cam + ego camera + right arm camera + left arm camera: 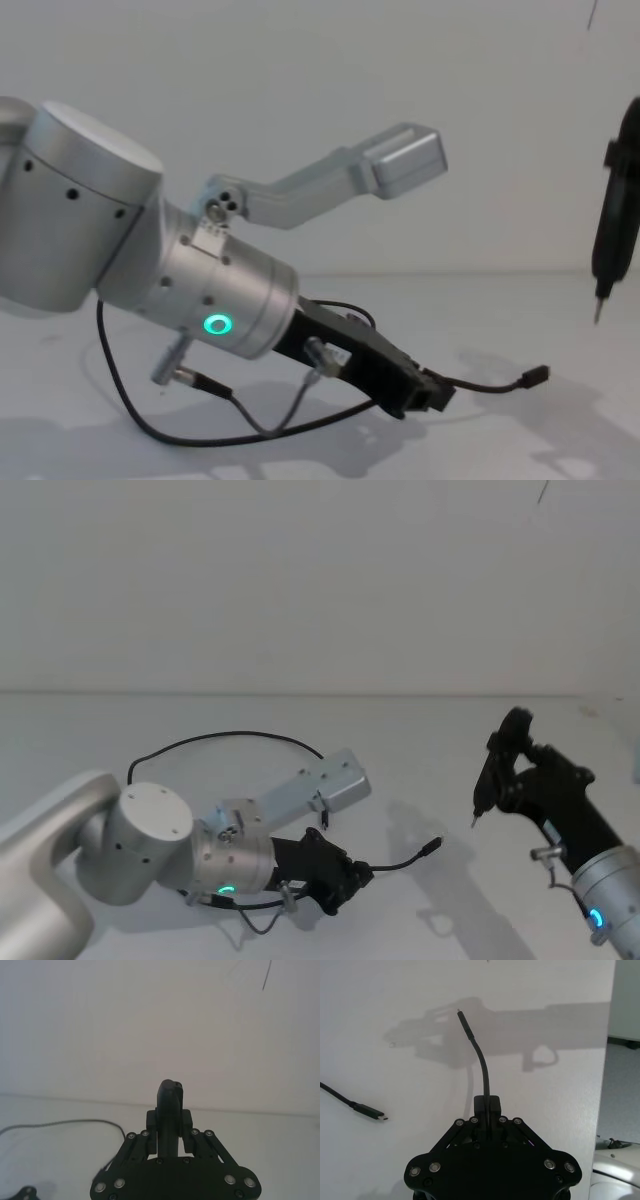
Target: Pick up the data cable with the one hand.
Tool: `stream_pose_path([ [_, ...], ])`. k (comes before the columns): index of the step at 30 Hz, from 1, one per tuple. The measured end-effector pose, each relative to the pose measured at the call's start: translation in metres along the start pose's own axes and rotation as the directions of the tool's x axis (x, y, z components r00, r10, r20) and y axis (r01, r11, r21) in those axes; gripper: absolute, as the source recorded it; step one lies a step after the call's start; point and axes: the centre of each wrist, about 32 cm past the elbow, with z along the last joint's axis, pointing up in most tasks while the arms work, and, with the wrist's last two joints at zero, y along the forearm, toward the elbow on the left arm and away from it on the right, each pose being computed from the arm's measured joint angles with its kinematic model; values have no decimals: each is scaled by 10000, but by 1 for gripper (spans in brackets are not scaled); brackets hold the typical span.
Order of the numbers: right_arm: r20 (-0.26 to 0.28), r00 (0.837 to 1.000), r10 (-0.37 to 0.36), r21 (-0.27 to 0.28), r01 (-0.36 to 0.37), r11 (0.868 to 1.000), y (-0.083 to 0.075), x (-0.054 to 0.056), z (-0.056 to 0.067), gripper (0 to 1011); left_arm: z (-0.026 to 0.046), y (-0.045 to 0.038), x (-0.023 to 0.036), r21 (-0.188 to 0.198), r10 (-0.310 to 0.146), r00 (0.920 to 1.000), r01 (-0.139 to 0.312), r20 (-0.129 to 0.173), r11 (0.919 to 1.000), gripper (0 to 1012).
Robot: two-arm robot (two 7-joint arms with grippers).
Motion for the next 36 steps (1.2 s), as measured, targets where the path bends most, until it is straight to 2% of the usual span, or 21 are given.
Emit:
stream_pose_path([
  [6, -548, 9985, 4, 226, 9, 9997, 16, 46, 152, 279, -37, 166, 46, -163, -58, 9992, 64, 401, 9998, 44],
  [9, -765, 9971, 5, 269, 16, 9996, 19, 58, 197, 279, -50, 217, 57, -241, -76, 9988, 88, 490, 9997, 44],
  [12, -1156, 9933, 20, 311, 16, 9995, 25, 74, 264, 279, -69, 306, 77, -364, -52, 9981, 74, 610, 9993, 44],
  [17, -1594, 9872, 69, 295, -22, 9996, 33, 86, 317, 279, -85, 380, 90, -464, -35, 9975, 68, 711, 9989, 44],
  [25, -2302, 9731, 124, 169, -88, 9998, 54, 83, 345, 279, -98, 460, 104, -572, -11, 9965, 59, 835, 9983, 44],
  [30, -2784, 9604, 113, 29, -110, 9999, 82, 76, 314, 279, -104, 486, 109, -600, 0, 9962, 53, 874, 9982, 44],
  [36, -3100, 9507, 77, -79, -107, 9999, 123, 77, 261, 279, -106, 509, 112, -632, 4, 9958, 53, 912, 9980, 44],
])
